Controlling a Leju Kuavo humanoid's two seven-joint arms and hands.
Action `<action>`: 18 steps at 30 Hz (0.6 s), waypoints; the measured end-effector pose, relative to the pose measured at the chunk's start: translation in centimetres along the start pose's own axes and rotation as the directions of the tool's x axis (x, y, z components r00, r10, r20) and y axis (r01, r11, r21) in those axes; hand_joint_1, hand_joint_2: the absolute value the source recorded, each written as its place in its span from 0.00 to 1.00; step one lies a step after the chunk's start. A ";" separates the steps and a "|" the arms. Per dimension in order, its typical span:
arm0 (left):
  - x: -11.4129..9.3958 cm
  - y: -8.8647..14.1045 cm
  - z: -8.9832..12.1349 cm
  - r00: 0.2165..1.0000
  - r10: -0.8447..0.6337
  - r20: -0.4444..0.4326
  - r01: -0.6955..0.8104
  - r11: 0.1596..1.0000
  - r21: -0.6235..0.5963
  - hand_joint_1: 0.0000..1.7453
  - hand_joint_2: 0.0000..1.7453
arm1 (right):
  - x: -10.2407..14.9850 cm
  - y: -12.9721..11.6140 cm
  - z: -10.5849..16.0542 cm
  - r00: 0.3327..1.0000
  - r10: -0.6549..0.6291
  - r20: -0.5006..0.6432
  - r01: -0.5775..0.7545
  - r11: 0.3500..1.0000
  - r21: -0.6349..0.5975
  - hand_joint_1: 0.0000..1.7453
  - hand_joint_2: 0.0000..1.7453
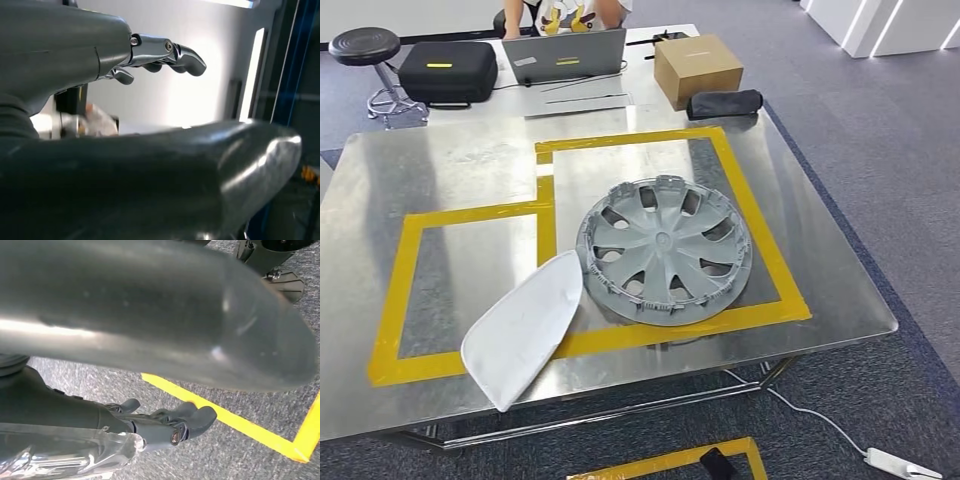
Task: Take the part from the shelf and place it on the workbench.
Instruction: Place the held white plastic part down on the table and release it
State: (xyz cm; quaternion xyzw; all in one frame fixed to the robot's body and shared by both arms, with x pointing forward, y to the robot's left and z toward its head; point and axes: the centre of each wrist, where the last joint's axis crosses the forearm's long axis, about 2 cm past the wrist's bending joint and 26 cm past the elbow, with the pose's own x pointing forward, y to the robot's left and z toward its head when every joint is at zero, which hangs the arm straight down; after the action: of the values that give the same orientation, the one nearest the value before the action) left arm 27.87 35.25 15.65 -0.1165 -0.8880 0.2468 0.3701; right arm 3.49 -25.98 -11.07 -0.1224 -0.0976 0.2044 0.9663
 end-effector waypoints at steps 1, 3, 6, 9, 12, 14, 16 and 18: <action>1.1 1.9 0.3 0.998 -0.052 0.030 0.050 0.997 0.060 0.00 0.00 | -0.1 0.0 0.0 1.000 -0.010 -0.004 0.010 1.000 -0.001 0.00 0.00; 3.4 5.5 1.1 0.985 -0.154 0.073 0.141 0.977 0.162 0.00 0.00 | -0.4 0.1 0.1 1.000 -0.026 -0.013 0.026 1.000 -0.005 0.00 0.00; 7.6 11.2 3.3 0.934 -0.343 0.104 0.297 0.902 0.313 0.00 0.00 | -0.6 0.2 0.1 0.998 -0.061 -0.022 0.061 0.998 -0.014 0.00 0.00; 12.4 16.6 7.1 0.830 -0.552 0.085 0.457 0.758 0.466 0.00 0.00 | -1.0 0.6 0.2 0.994 -0.105 -0.032 0.104 0.994 -0.023 0.00 0.00; 15.7 19.0 10.6 0.720 -0.694 0.001 0.571 0.593 0.567 0.00 0.00 | -1.4 0.9 0.4 0.990 -0.140 -0.037 0.138 0.990 -0.034 0.00 0.00; 17.0 19.5 13.0 0.599 -0.791 -0.127 0.669 0.407 0.622 0.00 0.00 | -1.5 1.0 0.4 0.985 -0.166 -0.037 0.164 0.985 -0.048 0.00 0.00; 17.7 19.4 15.4 0.469 -0.842 -0.266 0.744 0.214 0.633 0.00 0.00 | -1.4 1.2 0.5 0.981 -0.188 -0.040 0.186 0.981 -0.058 0.00 0.00; 18.1 19.2 16.9 0.413 -0.847 -0.335 0.764 0.121 0.634 0.00 0.00 | -1.5 1.3 0.5 0.979 -0.201 -0.044 0.198 0.978 -0.061 0.00 0.00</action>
State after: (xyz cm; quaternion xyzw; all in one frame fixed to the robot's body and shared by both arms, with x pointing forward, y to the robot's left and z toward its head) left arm 3.60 52.68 6.20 0.5478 -0.6509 0.3332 0.4064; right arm 1.57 -25.33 -11.13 -0.1440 -0.0911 0.1006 0.9802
